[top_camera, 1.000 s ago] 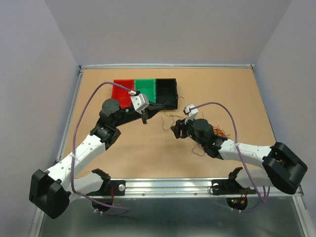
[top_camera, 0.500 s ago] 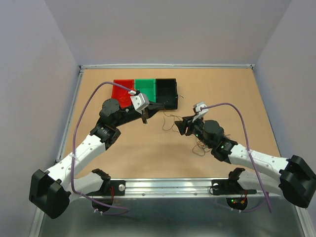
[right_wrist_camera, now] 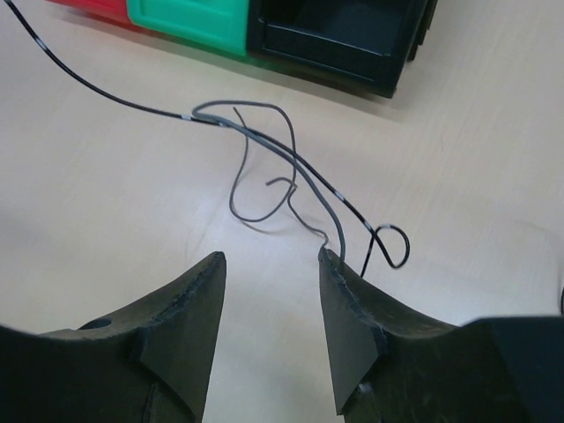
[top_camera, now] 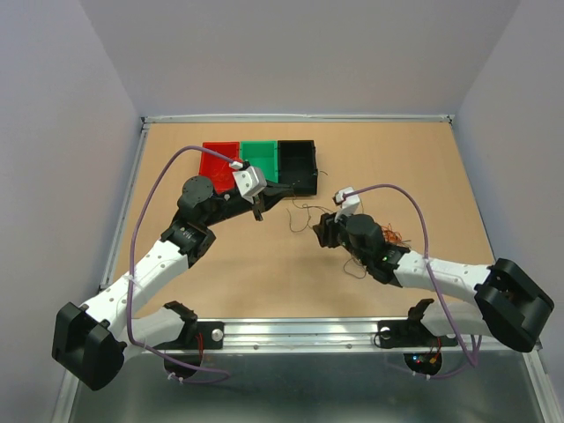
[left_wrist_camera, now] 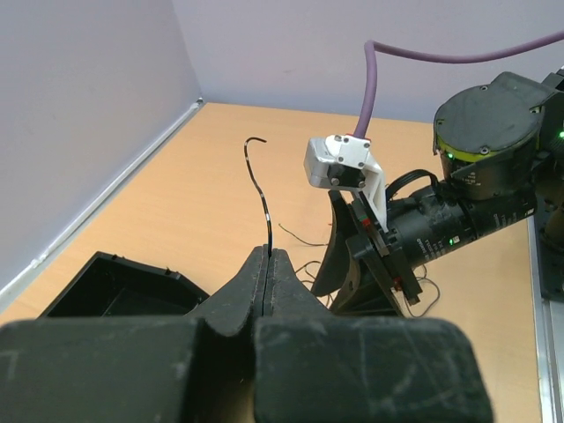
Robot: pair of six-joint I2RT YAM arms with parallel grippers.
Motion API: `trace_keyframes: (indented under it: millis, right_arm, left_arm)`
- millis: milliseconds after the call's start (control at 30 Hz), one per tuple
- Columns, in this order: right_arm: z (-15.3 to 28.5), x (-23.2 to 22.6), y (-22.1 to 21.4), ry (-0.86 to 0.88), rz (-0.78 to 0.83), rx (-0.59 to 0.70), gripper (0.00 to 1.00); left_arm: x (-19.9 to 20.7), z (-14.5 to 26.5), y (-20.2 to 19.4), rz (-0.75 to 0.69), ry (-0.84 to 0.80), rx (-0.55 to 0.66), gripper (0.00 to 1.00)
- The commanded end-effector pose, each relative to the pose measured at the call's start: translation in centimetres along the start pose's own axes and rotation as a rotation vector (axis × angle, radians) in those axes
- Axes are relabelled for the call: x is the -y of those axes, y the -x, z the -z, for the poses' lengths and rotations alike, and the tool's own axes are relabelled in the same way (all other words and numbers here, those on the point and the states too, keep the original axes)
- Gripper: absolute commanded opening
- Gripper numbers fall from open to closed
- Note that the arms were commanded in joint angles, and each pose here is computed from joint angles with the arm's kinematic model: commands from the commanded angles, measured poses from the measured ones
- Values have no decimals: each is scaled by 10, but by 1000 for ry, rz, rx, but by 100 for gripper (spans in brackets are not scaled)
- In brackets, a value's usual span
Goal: Untangle the cables
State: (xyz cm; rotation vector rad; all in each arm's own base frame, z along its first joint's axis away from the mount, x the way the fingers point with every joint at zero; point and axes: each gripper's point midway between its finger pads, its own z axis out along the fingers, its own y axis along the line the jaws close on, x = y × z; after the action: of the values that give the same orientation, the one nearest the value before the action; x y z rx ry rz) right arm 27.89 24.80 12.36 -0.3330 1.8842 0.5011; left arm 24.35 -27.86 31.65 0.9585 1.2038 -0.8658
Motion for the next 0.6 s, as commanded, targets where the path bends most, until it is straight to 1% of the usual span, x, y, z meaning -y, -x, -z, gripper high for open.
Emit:
trace_keyframes:
  millis: [0,367,567]
  right_arm:
    - [-4,-3,36,-41,-40,76,53]
    - [10,7,37,-73,-53,91,53]
    - [10,9,37,-84,-51,92,53]
  left_arm:
    - [-2,1,33,-70,5,78,0]
    - [-3,1,31,-69,10,75,0]
    - [-3,1,32,-69,5,77,0]
